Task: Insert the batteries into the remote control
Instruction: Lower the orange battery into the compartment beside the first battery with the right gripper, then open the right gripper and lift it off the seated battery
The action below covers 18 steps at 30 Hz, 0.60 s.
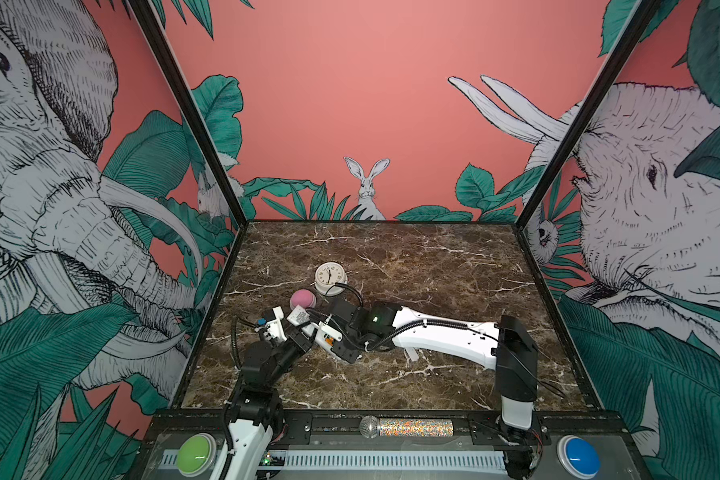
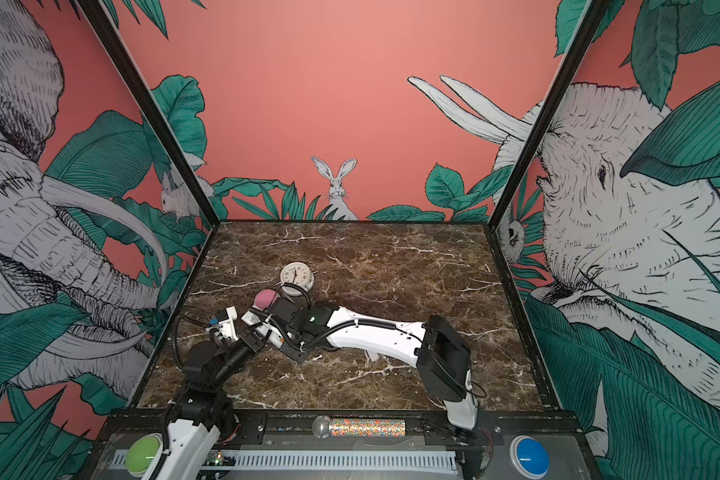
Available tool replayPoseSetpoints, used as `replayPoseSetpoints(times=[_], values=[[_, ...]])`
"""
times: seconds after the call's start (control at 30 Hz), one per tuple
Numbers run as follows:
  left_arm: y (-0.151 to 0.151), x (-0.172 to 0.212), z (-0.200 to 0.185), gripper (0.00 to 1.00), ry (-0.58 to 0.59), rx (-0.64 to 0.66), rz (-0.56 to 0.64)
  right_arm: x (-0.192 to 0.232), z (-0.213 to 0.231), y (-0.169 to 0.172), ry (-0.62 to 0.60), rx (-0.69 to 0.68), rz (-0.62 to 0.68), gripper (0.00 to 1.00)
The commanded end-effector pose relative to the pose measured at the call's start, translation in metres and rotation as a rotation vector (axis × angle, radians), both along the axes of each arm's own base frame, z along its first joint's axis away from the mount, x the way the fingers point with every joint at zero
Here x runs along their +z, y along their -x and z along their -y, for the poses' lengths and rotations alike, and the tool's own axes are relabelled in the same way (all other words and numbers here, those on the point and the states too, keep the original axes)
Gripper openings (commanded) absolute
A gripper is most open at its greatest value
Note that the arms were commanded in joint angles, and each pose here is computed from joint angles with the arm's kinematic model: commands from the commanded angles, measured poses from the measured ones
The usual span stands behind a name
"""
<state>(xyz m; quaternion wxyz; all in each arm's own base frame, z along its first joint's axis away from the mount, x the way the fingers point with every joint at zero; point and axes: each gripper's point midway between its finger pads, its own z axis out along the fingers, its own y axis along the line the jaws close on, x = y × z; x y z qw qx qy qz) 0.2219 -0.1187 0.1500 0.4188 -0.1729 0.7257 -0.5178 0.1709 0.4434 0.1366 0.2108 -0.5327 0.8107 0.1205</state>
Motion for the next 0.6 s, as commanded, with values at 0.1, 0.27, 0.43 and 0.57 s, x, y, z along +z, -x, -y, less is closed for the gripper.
replayPoseSetpoints(times=[0.1,0.27,0.43,0.57], values=[[0.0,-0.001,0.0,0.0,0.017,0.0,0.01,0.008,-0.002,0.0,-0.008,0.011,0.021,0.23],[0.0,0.0,0.0,0.0,0.022,0.002,0.01,0.018,-0.003,0.001,-0.041,0.02,0.023,0.27],[0.0,-0.001,0.0,0.0,0.021,0.001,0.007,0.027,-0.003,0.004,-0.065,0.036,0.024,0.33],[0.0,0.0,0.0,0.0,0.025,0.002,0.008,0.035,-0.003,0.008,-0.088,0.057,0.026,0.36]])
